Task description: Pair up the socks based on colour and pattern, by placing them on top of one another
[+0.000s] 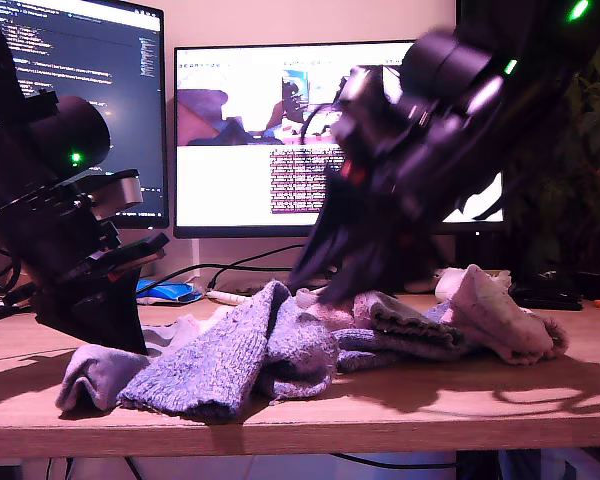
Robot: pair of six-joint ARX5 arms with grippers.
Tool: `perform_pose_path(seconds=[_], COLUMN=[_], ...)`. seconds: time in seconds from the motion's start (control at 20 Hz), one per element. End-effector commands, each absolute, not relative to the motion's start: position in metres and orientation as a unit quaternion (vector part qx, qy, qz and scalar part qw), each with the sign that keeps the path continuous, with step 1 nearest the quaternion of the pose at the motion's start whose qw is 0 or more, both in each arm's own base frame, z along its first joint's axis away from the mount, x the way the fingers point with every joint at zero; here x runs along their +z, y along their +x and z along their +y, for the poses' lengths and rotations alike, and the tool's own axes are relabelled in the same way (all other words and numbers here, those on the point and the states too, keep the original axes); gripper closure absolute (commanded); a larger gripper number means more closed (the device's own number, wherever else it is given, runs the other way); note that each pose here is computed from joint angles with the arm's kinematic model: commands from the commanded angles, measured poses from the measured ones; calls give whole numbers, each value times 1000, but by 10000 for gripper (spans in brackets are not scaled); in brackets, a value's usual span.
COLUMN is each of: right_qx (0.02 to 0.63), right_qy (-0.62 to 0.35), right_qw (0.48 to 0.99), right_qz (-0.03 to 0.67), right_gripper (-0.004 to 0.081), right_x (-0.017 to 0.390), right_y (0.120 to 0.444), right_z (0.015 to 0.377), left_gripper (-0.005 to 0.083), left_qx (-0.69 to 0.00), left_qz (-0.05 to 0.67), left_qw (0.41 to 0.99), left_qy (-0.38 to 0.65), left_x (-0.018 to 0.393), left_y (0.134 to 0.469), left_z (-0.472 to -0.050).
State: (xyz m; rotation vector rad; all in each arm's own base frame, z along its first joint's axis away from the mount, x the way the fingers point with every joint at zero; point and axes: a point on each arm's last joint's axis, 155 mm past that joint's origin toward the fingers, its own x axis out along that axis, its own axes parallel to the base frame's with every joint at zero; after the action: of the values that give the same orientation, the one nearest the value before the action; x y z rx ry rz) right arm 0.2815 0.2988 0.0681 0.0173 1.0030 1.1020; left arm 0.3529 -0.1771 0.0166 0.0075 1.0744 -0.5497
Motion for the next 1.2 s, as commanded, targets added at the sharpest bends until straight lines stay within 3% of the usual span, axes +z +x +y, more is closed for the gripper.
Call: perform_pose_path(seconds=[0.0, 0.1, 0.25, 0.45, 0.65, 0.95, 1.15], right_qx=[510, 504, 502, 483, 432, 306, 168], right_qy=[-6, -17, -21, -22, -46, -57, -114], right_qw=[731, 733, 745, 753, 788, 862, 872], right_qz=[454, 457, 439, 446, 436, 400, 445], right_gripper=[462, 542, 784, 781, 781, 781, 781], right_x=[63, 55, 59, 80, 123, 181, 163], right_y=[278, 279, 287, 298, 316, 346, 356], right_z=[306, 308, 312, 310, 281, 190, 109], left_gripper=[795, 795, 795, 795, 795, 795, 795], left_qx=[-252, -252, -252, -252, -251, -252, -252], left_qz=[533, 533, 533, 533, 533, 532, 531], left_qw=[808, 808, 808, 808, 808, 808, 809], left_qy=[6, 7, 7, 7, 7, 7, 7], left_x=[-2, -2, -2, -2, -2, -2, -2], left_y=[339, 339, 339, 339, 339, 339, 340], left_z=[-172, -172, -172, -172, -172, -172, -172])
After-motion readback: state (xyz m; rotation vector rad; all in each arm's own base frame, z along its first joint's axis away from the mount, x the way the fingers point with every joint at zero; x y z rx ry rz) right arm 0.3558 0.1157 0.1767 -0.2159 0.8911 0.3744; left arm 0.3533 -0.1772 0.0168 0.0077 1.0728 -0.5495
